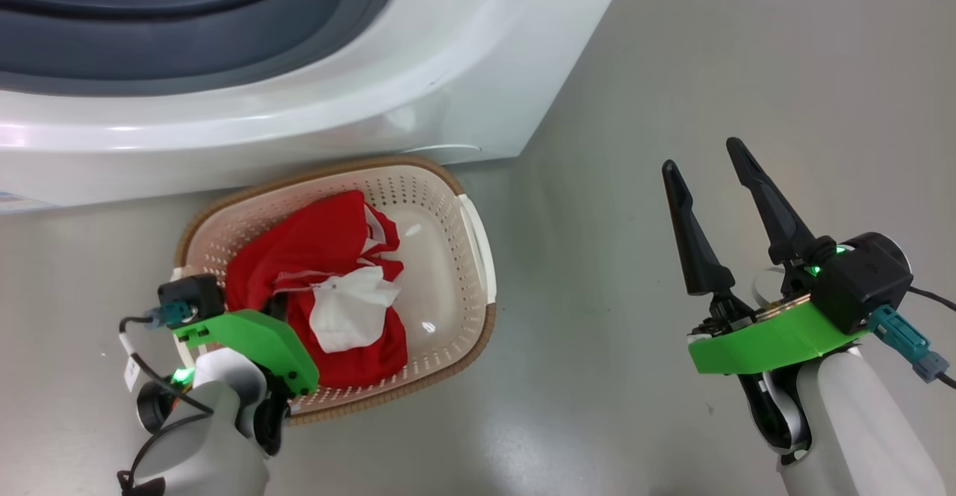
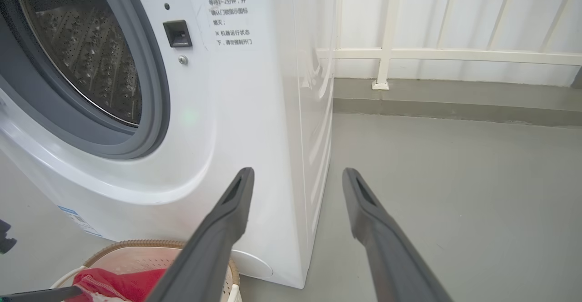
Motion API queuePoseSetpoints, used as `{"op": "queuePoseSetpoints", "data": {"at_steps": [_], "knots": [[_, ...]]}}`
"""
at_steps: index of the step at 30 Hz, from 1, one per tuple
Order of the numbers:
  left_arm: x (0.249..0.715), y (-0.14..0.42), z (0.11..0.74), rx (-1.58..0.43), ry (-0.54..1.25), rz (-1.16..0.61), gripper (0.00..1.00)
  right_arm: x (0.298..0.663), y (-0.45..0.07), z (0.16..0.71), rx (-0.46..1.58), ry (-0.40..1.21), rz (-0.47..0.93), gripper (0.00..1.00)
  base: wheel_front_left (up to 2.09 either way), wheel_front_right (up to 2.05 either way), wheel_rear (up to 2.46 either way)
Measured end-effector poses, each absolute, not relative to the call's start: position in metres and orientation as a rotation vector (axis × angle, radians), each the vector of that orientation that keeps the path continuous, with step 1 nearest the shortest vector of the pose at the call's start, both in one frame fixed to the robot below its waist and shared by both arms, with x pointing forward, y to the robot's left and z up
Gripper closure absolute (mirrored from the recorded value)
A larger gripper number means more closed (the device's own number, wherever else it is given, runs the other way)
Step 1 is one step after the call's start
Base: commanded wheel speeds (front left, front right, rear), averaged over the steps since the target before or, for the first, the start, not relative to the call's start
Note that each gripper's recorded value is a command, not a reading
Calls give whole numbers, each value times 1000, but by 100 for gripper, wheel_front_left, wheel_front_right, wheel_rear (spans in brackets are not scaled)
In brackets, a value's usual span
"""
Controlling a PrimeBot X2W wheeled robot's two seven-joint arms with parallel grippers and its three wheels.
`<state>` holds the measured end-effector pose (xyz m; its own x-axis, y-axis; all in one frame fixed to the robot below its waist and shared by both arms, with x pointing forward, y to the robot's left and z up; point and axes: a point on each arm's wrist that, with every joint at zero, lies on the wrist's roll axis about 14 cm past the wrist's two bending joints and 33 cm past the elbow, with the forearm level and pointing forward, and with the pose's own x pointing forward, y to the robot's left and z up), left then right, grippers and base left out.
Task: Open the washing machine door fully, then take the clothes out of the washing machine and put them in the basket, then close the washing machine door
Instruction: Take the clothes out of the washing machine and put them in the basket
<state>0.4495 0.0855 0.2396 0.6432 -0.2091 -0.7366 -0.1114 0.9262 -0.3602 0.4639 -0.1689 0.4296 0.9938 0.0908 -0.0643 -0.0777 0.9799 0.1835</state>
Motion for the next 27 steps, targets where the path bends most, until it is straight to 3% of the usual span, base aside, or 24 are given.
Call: {"op": "queuePoseSetpoints", "data": {"at_steps": [11, 12, 13, 14, 15, 27], "knots": [[432, 76, 216, -410, 999, -50, 100, 465, -176, 426, 169, 79, 67, 0, 0, 0, 0], [432, 75, 217, -418, 998, -55, 90, 465, -177, 427, 169, 77, 66, 0, 0, 0, 0], [432, 74, 218, -425, 999, -61, 69, 465, -177, 428, 168, 75, 65, 0, 0, 0, 0], [433, 73, 219, -429, 995, -64, 29, 465, -178, 429, 168, 73, 65, 0, 0, 0, 0], [434, 73, 221, -430, 988, -71, 0, 464, -178, 430, 168, 71, 64, 0, 0, 0, 0], [451, 82, 270, -409, 769, -93, 0, 457, -185, 458, 180, 12, 41, 0, 0, 0, 0]]}}
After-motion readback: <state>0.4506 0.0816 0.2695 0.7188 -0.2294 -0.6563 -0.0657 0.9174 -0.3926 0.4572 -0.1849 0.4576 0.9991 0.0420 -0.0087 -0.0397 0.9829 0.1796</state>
